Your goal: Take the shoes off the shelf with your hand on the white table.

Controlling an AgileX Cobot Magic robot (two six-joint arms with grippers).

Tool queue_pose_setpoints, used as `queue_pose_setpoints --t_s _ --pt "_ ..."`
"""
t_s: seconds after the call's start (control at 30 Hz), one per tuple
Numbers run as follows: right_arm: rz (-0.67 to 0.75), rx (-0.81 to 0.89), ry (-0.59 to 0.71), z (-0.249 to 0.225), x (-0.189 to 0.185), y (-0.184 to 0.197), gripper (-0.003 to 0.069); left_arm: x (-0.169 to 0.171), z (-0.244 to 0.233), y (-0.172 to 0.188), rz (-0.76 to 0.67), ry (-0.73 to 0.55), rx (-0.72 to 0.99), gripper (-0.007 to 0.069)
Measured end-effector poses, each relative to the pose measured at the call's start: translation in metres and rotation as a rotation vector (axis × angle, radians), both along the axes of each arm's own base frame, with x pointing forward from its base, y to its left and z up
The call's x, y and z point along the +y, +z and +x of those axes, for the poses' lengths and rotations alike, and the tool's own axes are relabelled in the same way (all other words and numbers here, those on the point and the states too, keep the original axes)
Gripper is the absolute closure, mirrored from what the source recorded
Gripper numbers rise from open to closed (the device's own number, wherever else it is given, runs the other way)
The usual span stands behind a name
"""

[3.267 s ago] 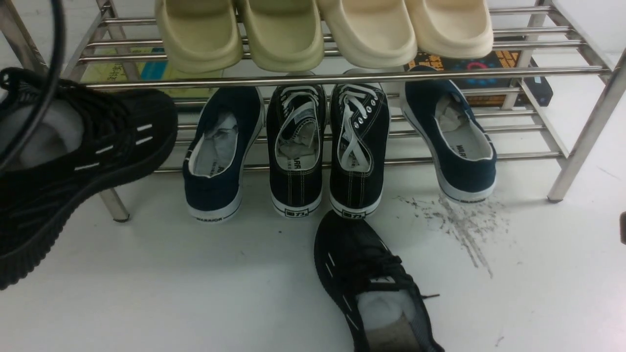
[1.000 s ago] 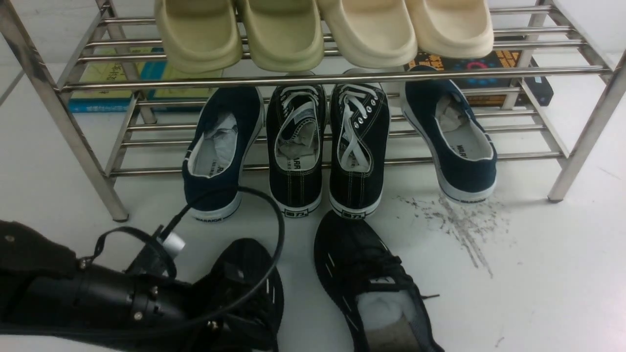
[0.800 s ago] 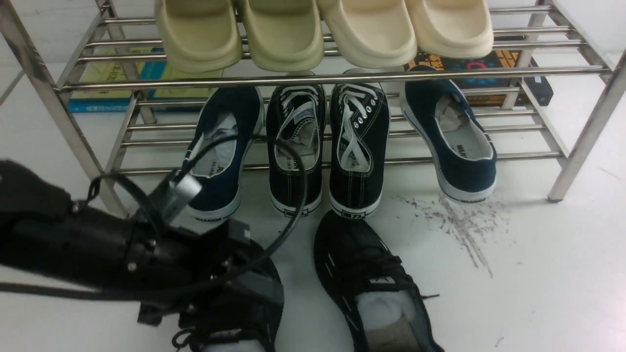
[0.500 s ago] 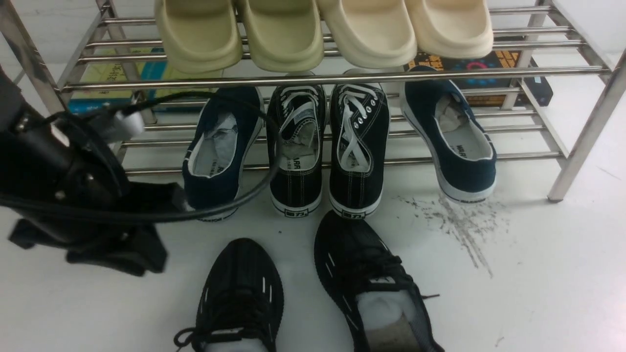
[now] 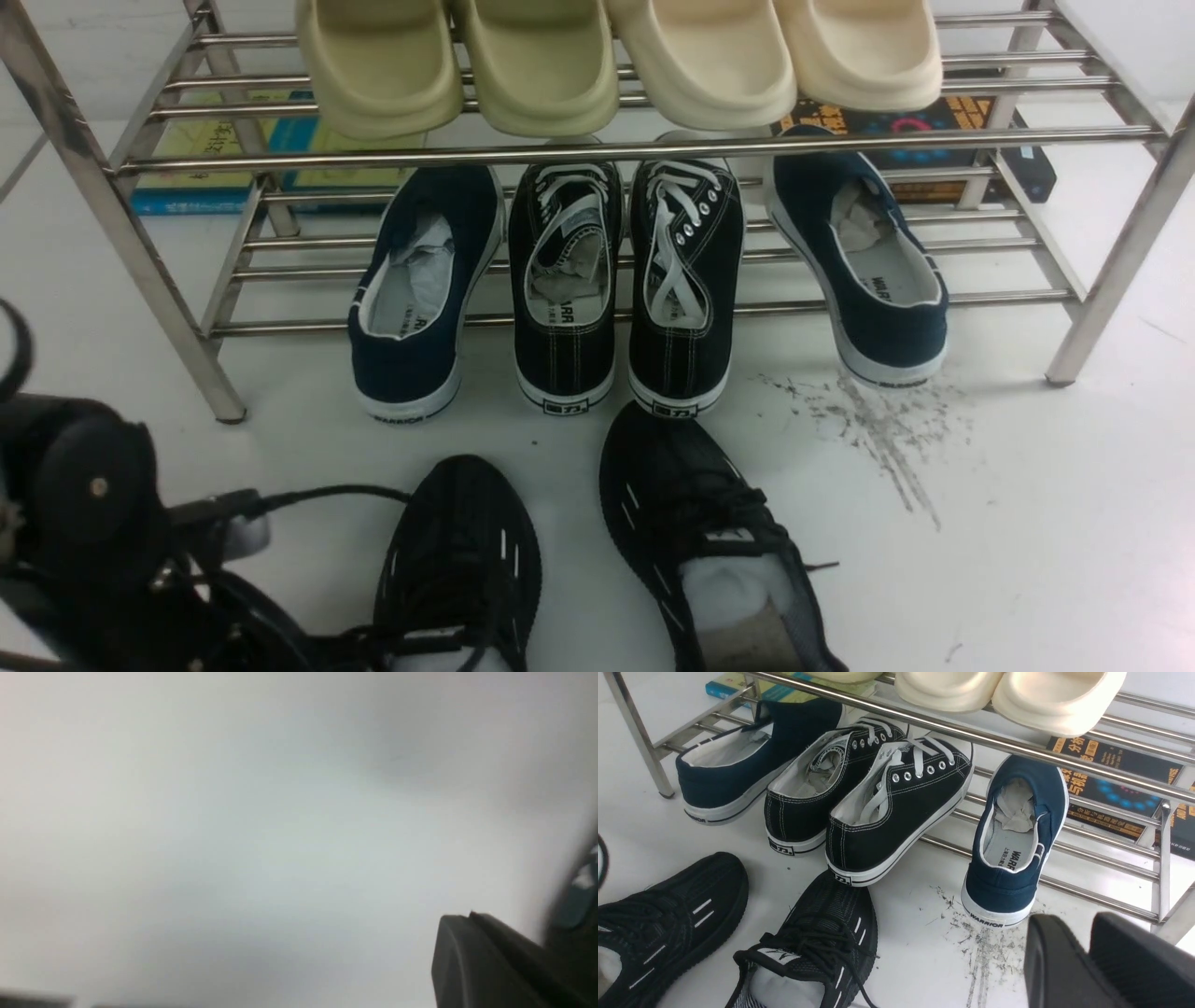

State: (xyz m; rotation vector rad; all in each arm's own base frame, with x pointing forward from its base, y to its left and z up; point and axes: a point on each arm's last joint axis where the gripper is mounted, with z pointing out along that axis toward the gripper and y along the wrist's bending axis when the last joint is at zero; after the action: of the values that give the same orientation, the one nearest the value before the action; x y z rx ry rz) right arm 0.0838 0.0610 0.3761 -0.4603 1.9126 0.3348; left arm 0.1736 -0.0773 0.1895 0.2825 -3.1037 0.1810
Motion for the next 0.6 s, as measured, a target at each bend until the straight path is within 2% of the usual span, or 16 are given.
queue_pose_setpoints --t_s 0.2,0.33,0.4,0.6 --pt "0.005 0.001 -0.003 0.0 0.0 0.0 0.0507 -0.041 0.029 -0.021 -0.017 -0.107 -0.018 0.0624" --pt "0.005 0.002 -0.004 0.0 0.0 0.0 0.0505 -0.053 0.048 -0.016 -0.007 -0.142 -0.035 0.0624" --pt "0.006 0.002 -0.004 0.0 0.0 0.0 0.0505 -0.06 0.064 -0.004 -0.021 -0.157 -0.102 0.0624" --pt "0.005 0.003 -0.005 0.0 0.0 0.0 0.0505 -0.064 0.071 0.006 -0.027 -0.178 -0.125 0.0624"
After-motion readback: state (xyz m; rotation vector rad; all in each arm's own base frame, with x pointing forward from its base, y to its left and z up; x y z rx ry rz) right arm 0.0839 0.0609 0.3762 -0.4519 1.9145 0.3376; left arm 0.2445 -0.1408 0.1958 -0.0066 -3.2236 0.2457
